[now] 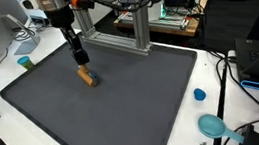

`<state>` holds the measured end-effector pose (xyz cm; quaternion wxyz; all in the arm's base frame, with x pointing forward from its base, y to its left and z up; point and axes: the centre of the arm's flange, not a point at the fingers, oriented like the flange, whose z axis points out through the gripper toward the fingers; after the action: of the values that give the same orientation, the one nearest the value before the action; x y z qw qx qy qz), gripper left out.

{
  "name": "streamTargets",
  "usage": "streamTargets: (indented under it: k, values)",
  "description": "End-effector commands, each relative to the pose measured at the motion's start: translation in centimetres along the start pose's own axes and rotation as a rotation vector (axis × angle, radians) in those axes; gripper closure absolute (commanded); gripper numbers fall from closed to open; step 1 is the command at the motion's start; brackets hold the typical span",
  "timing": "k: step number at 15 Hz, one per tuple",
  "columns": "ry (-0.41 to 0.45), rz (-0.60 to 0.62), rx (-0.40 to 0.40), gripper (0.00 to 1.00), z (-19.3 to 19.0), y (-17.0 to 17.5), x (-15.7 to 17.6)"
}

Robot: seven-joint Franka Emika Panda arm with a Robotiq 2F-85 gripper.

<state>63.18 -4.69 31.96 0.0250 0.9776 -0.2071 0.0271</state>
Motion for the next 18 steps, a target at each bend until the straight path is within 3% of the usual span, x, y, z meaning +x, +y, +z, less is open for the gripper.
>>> streamTargets:
  k: [1,12,14,15,18]
  values:
    - [-0.051,-0.043,0.052,0.78,-0.1,0.4,-2.8]
    - [0.161,-0.114,0.085,0.78,-5.8,-2.9,-2.6]
    - [0.169,-0.137,0.077,0.78,-6.5,-3.3,-2.6]
    - [0.137,-0.249,0.051,0.78,-6.5,-3.6,-2.4]
    - [0.066,-0.402,0.034,0.78,-8.1,-5.0,-3.4]
